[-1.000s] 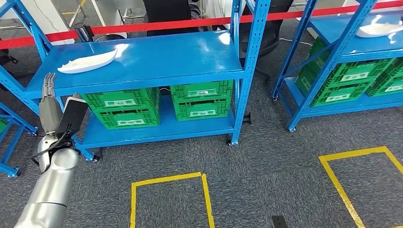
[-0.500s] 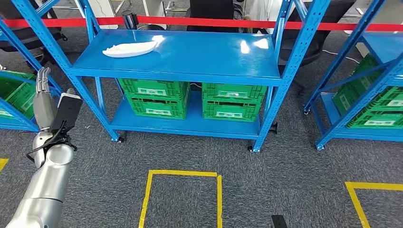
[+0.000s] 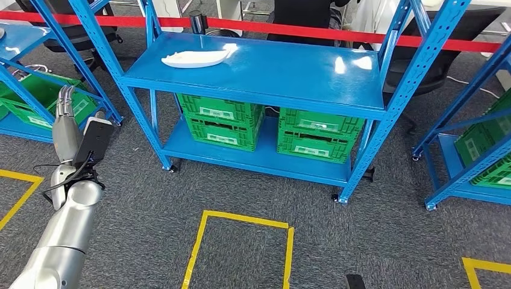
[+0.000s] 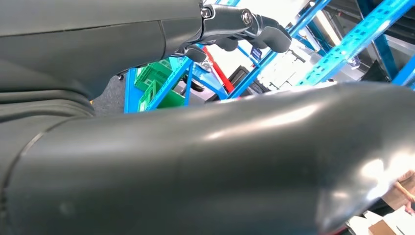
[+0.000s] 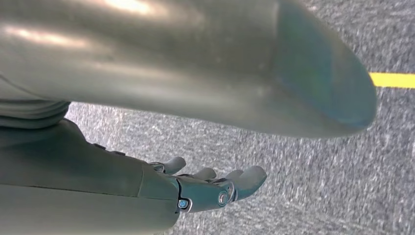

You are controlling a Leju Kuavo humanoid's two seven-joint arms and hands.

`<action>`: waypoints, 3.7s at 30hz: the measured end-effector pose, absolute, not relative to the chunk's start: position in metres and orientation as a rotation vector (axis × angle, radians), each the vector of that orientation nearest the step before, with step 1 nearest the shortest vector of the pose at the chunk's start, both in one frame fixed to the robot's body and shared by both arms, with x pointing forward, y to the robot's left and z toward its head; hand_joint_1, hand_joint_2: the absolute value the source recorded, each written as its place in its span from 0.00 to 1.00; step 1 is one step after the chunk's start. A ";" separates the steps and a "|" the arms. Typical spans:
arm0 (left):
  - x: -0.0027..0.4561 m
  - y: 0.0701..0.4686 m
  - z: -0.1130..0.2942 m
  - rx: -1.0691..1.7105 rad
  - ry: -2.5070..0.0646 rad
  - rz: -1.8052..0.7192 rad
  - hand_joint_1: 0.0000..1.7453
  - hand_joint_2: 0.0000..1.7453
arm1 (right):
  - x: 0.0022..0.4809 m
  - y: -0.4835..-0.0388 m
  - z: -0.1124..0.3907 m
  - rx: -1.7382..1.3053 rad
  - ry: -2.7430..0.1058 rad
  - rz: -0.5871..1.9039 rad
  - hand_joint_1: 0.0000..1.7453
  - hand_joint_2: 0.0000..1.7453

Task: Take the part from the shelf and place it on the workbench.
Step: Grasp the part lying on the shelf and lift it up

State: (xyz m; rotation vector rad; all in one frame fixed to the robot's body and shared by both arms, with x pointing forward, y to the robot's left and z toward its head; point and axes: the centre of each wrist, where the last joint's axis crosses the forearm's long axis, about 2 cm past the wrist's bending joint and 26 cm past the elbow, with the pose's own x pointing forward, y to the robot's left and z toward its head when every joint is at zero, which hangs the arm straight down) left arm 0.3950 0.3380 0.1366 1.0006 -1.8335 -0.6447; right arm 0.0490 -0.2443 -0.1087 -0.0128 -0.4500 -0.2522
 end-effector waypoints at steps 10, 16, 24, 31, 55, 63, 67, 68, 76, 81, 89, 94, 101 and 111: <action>0.397 0.336 0.139 1.003 -1.857 -0.621 0.00 0.00 | 0.049 -0.243 -0.109 0.006 -0.451 -0.257 0.00 0.00; 0.397 0.334 0.140 1.009 -1.863 -0.612 0.00 0.00 | 0.049 -0.243 -0.109 0.015 -0.447 -0.256 0.00 0.00; 0.397 0.333 0.143 1.015 -1.870 -0.603 0.00 0.00 | 0.049 -0.243 -0.109 0.019 -0.443 -0.249 0.00 0.00; 0.398 0.332 0.144 1.016 -1.873 -0.604 0.00 0.00 | 0.049 -0.243 -0.109 0.019 -0.441 -0.249 0.00 0.00; 0.398 0.332 0.143 1.006 -1.875 -0.621 0.00 0.00 | 0.049 -0.241 -0.108 0.035 -0.426 -0.252 0.00 0.00; 0.397 0.332 0.142 1.011 -1.873 -0.621 0.00 0.00 | 0.048 -0.240 -0.108 0.038 -0.420 -0.255 0.00 0.00; 0.397 0.332 0.142 1.014 -1.874 -0.619 0.00 0.00 | 0.048 -0.240 -0.108 0.039 -0.420 -0.255 0.00 0.00; 0.397 0.332 0.142 1.014 -1.874 -0.619 0.00 0.00 | 0.048 -0.240 -0.108 0.039 -0.420 -0.255 0.00 0.00; 0.397 0.332 0.141 1.012 -1.878 -0.621 0.00 0.00 | 0.048 -0.240 -0.108 0.041 -0.421 -0.256 0.00 0.00; 0.397 0.332 0.141 1.008 -1.881 -0.616 0.00 0.00 | 0.048 -0.240 -0.108 0.040 -0.425 -0.256 0.00 0.00; 0.397 0.332 0.141 1.008 -1.879 -0.612 0.00 0.00 | 0.048 -0.237 -0.108 0.046 -0.416 -0.251 0.00 0.00; 0.398 0.331 0.143 1.010 -1.880 -0.606 0.00 0.00 | 0.049 -0.236 -0.108 0.049 -0.411 -0.242 0.00 0.00; 0.397 0.330 0.141 1.003 -1.874 -0.607 0.00 0.00 | 0.049 -0.237 -0.108 0.050 -0.409 -0.239 0.00 0.00; 0.399 0.332 0.143 1.007 -1.882 -0.607 0.00 0.00 | 0.050 -0.238 -0.108 0.053 -0.410 -0.235 0.00 0.00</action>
